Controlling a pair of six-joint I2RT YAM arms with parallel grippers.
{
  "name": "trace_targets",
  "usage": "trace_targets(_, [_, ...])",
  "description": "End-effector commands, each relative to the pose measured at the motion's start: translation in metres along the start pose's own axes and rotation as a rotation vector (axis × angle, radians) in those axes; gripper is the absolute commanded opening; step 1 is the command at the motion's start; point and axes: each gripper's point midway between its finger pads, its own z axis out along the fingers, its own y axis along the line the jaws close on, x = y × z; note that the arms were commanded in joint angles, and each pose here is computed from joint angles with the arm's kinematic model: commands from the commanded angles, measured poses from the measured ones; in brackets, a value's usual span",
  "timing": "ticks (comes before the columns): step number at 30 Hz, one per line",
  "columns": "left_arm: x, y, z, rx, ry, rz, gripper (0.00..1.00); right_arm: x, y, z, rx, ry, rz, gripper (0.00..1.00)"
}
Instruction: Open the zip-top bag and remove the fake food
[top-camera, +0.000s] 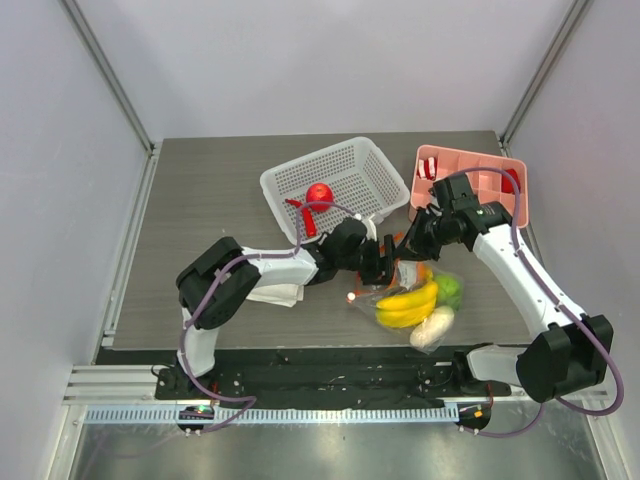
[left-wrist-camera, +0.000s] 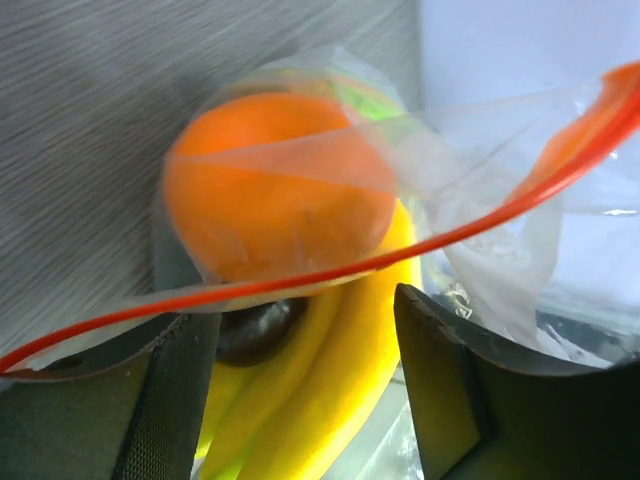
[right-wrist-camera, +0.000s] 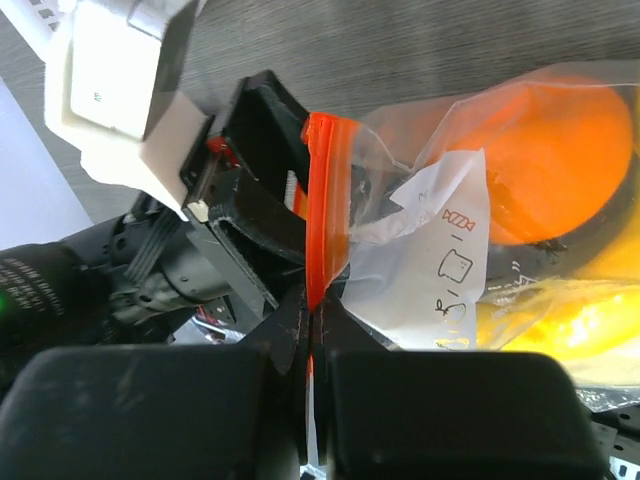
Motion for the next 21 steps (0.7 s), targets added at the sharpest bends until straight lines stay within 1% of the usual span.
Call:
trace_targets(1, [-0.018, -0.069, -0.006, 0.305, -0.085, 0.035, 0.73, -0.003, 0.034, -0.014, -0.123, -0.020, -0.015, 0.01])
trace_targets(3, [-0.021, -0.060, -0.001, 0.258, -0.094, 0.030, 0.80, -0.002, 0.036, -0.016, -0.123, -0.024, -0.018, 0.01])
trace_targets(4, [-0.023, -0.061, 0.001, 0.259, -0.106, 0.029, 0.87, -0.001, 0.034, -0.015, -0.120, -0.019, -0.017, 0.01])
trace_targets(5, [-0.027, -0.058, 0.004, 0.248, -0.120, 0.028, 0.88, 0.000, 0.033, -0.013, -0.115, -0.011, -0.009, 0.01])
trace_targets(7, [-0.025, -0.044, 0.017, 0.197, -0.100, 0.016, 0.86, 0.004, 0.032, -0.009, -0.117, 0.006, 0.002, 0.01])
trace_targets(8, [-0.029, -0.051, 0.020, 0.208, -0.105, 0.024, 0.85, 0.002, 0.033, -0.008, -0.121, 0.004, 0.003, 0.01])
trace_targets(10, [-0.033, -0.042, 0.025, 0.161, -0.134, 0.016, 0.82, 0.001, 0.034, -0.006, -0.122, 0.001, 0.007, 0.01])
trace_targets(12, [-0.039, -0.032, 0.026, 0.113, -0.176, 0.004, 0.81, 0.001, 0.035, -0.005, -0.118, 0.003, 0.009, 0.01])
trace_targets(13, [-0.040, -0.025, 0.027, 0.080, -0.185, 0.004, 0.82, 0.000, 0.035, -0.005, -0.116, 0.000, 0.007, 0.01])
trace_targets(16, [-0.048, -0.025, 0.026, 0.064, -0.217, 0.022, 0.85, 0.003, 0.033, -0.006, -0.109, -0.002, 0.008, 0.01])
trace_targets(17, [-0.048, -0.026, 0.026, 0.063, -0.222, 0.027, 0.82, 0.004, 0.030, -0.006, -0.100, -0.001, 0.009, 0.01])
trace_targets(18, [-0.050, -0.026, 0.025, 0.054, -0.231, 0.033, 0.69, 0.004, 0.028, -0.006, -0.090, -0.006, 0.011, 0.01])
trace_targets(19, [-0.050, -0.022, 0.024, 0.033, -0.235, 0.036, 0.61, 0.001, 0.024, -0.007, -0.071, -0.028, 0.000, 0.01])
trace_targets(20, [-0.048, -0.020, 0.021, 0.016, -0.227, 0.048, 0.57, 0.001, 0.019, -0.008, -0.045, -0.034, -0.002, 0.01])
trace_targets(21, [-0.045, -0.017, 0.019, 0.003, -0.217, 0.060, 0.56, 0.000, 0.017, -0.010, -0.026, -0.043, -0.017, 0.01])
